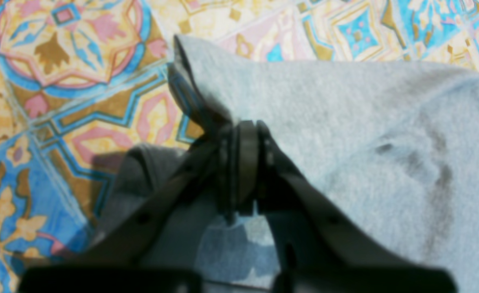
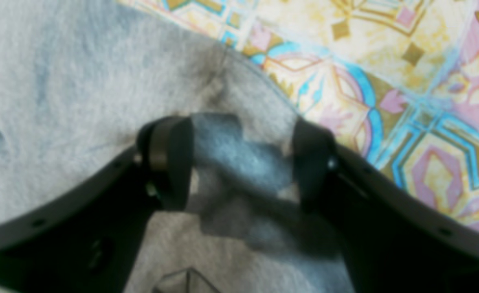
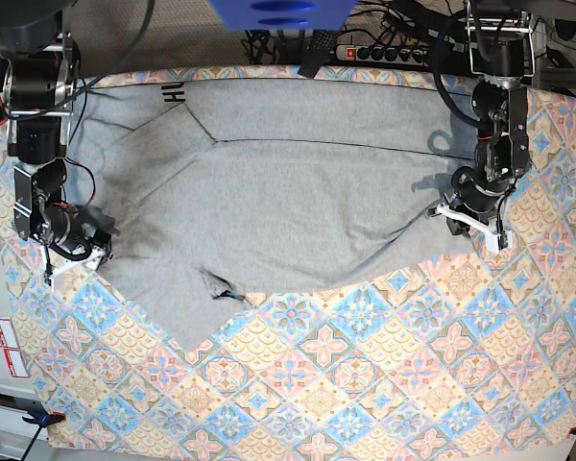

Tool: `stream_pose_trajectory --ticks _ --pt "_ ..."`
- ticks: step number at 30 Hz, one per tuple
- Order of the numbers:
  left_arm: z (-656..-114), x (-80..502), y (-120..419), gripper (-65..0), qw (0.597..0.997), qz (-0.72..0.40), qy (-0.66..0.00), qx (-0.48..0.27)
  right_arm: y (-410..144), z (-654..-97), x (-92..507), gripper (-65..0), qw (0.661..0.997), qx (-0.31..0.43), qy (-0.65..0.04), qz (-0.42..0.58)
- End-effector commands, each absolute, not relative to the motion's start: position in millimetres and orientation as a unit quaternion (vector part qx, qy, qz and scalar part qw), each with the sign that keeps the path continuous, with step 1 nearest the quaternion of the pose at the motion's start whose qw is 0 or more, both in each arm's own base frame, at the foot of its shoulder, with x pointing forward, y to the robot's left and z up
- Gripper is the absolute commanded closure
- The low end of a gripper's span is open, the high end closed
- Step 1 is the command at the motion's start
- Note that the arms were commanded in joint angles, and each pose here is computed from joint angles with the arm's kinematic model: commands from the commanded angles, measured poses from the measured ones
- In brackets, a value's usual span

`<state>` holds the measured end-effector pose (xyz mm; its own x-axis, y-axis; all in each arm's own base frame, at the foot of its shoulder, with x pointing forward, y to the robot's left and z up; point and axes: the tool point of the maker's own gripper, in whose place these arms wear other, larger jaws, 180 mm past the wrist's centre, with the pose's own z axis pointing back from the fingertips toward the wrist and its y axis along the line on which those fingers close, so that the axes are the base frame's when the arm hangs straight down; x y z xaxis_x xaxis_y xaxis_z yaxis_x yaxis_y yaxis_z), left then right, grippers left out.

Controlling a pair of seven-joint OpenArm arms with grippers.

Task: Fold the T-shirt properly
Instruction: 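Grasp the hem corners with both grippers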

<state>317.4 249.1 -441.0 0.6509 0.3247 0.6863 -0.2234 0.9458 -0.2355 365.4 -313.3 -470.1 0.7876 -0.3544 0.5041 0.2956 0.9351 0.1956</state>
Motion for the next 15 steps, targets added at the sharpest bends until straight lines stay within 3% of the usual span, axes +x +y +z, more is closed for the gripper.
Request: stream_pose_trajectory --ticks 1,15 --pt "-425 330 254 0.0 0.896 0.147 -0.414 -0.064 -319 -459 374 -38.2 0.941 0.052 -0.289 -0.167" --pt "-428 328 250 0.0 0.903 0.147 -0.399 -0.069 -346 -444 381 -38.2 0.927 0.037 -0.323 -0.189"
